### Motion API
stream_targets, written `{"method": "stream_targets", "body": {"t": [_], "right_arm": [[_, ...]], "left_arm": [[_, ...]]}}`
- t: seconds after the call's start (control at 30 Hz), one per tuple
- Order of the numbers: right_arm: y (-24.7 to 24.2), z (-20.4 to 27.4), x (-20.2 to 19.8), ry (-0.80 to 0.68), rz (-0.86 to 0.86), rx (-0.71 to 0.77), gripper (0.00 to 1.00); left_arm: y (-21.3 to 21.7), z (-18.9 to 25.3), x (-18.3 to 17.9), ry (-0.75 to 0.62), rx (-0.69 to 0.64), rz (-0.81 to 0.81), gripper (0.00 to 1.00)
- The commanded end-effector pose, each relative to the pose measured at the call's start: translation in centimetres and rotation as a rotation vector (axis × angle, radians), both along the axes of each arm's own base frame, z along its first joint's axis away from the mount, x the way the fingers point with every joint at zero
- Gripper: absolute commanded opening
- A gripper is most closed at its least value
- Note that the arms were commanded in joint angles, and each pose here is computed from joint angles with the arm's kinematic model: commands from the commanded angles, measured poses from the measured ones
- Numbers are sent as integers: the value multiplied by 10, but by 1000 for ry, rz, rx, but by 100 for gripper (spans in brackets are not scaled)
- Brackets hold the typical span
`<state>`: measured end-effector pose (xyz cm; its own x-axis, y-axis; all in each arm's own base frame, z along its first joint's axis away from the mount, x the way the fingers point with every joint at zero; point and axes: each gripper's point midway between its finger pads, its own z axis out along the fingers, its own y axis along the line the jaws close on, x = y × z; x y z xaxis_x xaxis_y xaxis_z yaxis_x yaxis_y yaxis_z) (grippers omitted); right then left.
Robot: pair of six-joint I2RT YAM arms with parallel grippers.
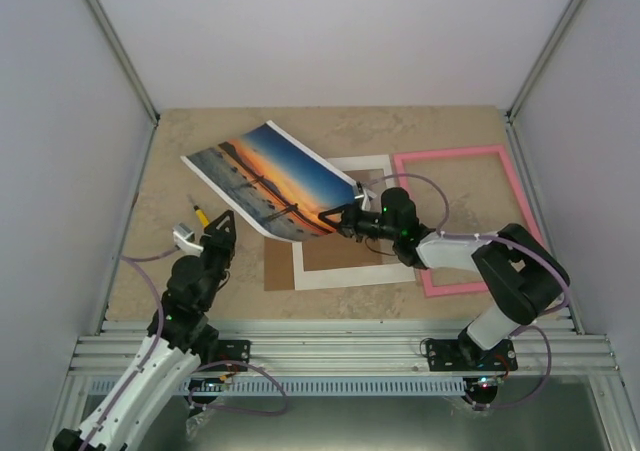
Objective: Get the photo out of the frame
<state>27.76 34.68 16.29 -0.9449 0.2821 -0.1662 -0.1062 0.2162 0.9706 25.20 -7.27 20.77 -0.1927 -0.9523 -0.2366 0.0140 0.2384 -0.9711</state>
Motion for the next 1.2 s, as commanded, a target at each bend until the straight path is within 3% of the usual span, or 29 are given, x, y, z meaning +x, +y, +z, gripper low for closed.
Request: {"method": "stream_targets", "body": {"t": [0.0,0.17,0.37,0.87,1.17], "right_arm": [[-13,-6,-2,-102,121,-118,0],[-38,-36,0,-207,224,-315,1],[-63,-66,-11,-255,354,-404,1],[-113,-119,36,-223,332,-629,1],[-120,-120,79,-248,312,-776,18]], "left_arm": [[15,-1,-10,67,117,50,50],[21,12,-17,77,215,56,55],[17,25,-15,73,309,31,58],[-8,-14,6,140,402,-70,64],[-18,-51,22,220,543,-124,76]]}}
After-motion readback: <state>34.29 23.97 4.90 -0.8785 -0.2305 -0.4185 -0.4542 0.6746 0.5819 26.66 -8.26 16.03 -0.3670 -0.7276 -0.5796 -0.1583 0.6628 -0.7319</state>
